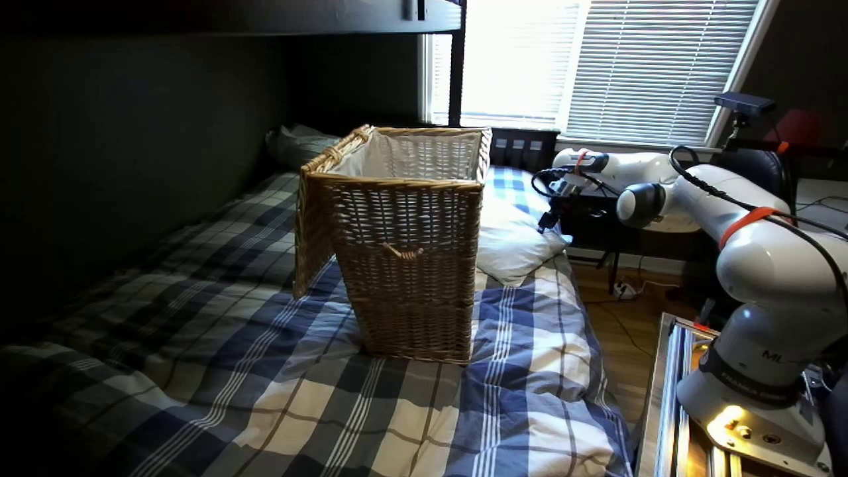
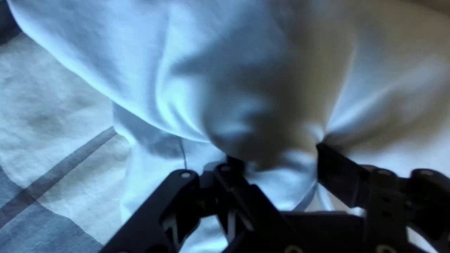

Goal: Put the pillow in the laundry basket

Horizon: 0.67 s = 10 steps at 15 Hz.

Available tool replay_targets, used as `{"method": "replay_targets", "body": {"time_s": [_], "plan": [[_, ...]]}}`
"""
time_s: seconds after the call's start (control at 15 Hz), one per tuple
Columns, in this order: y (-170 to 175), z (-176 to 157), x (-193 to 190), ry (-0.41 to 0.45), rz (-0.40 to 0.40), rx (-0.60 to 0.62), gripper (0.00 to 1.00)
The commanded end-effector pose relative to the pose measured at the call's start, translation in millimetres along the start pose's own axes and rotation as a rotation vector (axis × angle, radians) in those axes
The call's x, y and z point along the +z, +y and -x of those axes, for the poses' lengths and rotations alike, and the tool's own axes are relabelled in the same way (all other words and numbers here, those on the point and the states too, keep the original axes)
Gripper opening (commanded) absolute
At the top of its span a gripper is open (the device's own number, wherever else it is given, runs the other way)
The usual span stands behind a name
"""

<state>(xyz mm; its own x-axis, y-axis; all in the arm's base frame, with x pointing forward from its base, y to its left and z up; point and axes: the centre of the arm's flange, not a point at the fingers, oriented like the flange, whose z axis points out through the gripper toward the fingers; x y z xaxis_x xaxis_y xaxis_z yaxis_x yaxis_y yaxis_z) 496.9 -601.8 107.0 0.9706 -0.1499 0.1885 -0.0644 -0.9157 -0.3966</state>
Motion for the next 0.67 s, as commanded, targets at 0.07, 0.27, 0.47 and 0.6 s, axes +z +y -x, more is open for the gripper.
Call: {"method": "replay_targets", "body": {"time_s": [0.07, 0.27, 0.47, 0.6], "plan": [[-10, -27, -10, -0.093, -0.102, 0.073, 0.16], [-26, -27, -25, -0.125, -0.170, 0.109, 0.00], [-45, -26, -50, -0.138, -0.233, 0.127, 0.01], [-64, -27, -84, -0.099, -0.273, 0.110, 0.03]]}}
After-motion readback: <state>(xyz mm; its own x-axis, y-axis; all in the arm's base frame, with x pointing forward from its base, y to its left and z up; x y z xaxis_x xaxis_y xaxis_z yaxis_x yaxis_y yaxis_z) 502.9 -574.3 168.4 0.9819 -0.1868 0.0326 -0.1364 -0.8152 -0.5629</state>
